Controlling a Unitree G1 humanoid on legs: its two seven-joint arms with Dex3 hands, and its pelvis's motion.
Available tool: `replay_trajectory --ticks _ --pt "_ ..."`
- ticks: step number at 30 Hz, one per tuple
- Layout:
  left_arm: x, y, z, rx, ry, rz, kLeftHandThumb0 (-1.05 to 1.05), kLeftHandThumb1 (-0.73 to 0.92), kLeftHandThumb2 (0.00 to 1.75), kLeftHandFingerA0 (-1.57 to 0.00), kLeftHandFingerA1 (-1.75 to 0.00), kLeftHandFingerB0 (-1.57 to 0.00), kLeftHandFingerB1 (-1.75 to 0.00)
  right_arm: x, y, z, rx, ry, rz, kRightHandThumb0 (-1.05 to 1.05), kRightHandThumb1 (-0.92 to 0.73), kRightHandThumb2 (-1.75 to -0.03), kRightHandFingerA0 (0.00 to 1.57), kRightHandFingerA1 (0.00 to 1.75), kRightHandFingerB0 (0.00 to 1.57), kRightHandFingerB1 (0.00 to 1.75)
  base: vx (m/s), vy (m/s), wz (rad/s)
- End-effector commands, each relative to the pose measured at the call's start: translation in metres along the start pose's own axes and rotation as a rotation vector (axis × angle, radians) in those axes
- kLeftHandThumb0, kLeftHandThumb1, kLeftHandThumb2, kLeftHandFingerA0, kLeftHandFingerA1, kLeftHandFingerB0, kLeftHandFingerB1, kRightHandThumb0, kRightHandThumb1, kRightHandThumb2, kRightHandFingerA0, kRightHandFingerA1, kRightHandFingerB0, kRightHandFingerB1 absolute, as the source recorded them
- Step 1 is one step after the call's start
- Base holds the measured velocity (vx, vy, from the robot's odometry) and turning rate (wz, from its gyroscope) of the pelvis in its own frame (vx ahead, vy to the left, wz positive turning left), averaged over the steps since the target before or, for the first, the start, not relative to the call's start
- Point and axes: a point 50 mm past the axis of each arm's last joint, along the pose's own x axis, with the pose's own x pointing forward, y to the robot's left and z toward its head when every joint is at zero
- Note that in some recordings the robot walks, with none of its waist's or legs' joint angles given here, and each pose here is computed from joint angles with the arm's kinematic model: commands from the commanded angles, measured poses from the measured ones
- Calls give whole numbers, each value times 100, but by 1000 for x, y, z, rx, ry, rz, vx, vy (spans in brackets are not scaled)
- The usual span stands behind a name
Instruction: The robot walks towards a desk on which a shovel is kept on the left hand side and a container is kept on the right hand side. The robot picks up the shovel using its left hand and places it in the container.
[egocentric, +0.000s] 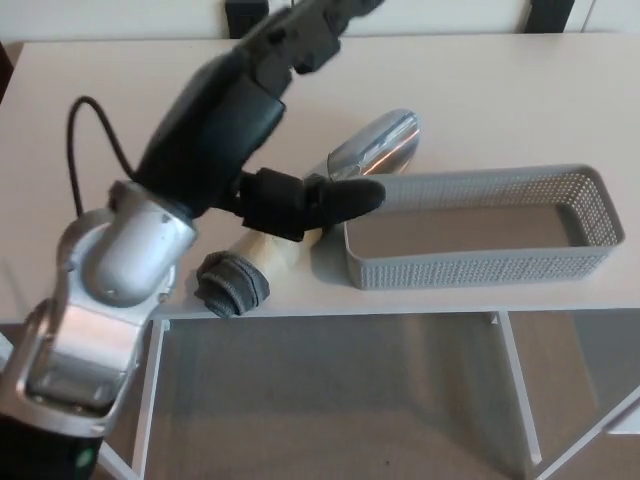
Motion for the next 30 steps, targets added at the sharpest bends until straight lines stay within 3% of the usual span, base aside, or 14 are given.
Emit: replay_trajectory --ticks 1,16,30 --pt "-6 -7 -72 505 523 18 -68 42 74 0 0 -3 -7 -4 -17 1 -106 12 47 -51 -55 -56 48 43 33 35 0 0 0" --pt "-23 -27 -81 552 572 -6 -76 47 79 0 -1 -3 -7 -3 -16 2 -136 30 75 -51 -56 -57 48 41 32 34 0 0 0" --pt "-27 -43 -84 583 604 -29 -67 43 77 0 -8 -5 -18 -3 -13 3 -163 48 103 -48 -56 -56 47 40 32 33 0 0 0"
